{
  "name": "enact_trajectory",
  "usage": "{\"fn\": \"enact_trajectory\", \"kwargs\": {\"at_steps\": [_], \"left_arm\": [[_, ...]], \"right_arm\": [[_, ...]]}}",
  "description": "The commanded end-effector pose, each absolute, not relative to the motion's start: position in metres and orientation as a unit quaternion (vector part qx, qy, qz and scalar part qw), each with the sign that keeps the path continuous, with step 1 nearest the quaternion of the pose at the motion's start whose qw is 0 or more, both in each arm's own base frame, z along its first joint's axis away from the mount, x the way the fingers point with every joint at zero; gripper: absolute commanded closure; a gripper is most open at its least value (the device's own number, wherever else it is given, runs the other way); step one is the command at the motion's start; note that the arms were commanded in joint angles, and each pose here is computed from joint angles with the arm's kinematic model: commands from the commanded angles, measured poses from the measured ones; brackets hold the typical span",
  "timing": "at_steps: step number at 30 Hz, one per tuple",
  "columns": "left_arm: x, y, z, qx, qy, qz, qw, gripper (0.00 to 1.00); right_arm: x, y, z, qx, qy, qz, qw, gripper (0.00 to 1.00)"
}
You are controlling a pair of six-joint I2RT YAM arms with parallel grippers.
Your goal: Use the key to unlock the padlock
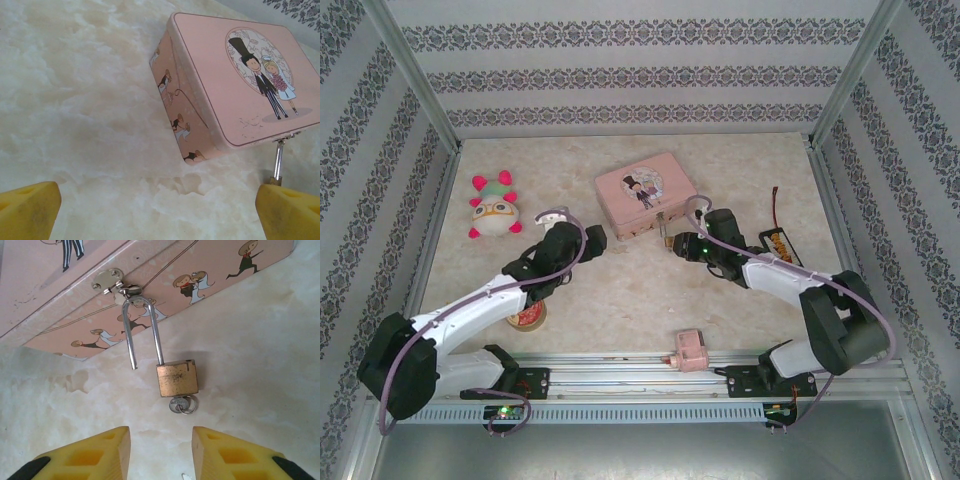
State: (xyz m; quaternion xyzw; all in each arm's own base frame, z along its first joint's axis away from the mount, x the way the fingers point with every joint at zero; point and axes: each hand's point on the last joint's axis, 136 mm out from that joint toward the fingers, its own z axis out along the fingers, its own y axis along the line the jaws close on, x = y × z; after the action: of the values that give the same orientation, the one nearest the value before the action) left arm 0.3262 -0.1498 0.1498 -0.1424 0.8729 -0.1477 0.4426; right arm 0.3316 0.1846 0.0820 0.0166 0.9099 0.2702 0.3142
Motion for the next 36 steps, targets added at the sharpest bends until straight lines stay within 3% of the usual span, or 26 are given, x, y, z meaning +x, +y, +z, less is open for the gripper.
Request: {"fn": "enact_trajectory", "kwargs": {"at_steps": [1, 7, 23, 36], "left_arm": [[0.336, -0.151, 0.158, -0.132, 0.875, -0.144, 0.443, 0.01], [0.358, -0.164, 0.159, -0.134, 0.875, -0.157, 0.438, 0.01], [0.421, -0.196, 0.105, -0.149, 0.919, -0.110, 0.348, 0.01], [0.419, -0.171, 0.075, -0.160, 0.932, -0.050, 0.321, 0.01]], "right_arm": [[0.333, 0.179, 0.082, 0.012, 0.918, 0.255, 0.303, 0.62], [0.345, 0.185, 0.069, -0.001, 0.931, 0.240, 0.275, 0.61], [0.377, 0.200, 0.044, -0.024, 0.942, 0.225, 0.248, 0.56], [0.383, 0.200, 0.026, -0.029, 0.950, 0.208, 0.229, 0.56]]}}
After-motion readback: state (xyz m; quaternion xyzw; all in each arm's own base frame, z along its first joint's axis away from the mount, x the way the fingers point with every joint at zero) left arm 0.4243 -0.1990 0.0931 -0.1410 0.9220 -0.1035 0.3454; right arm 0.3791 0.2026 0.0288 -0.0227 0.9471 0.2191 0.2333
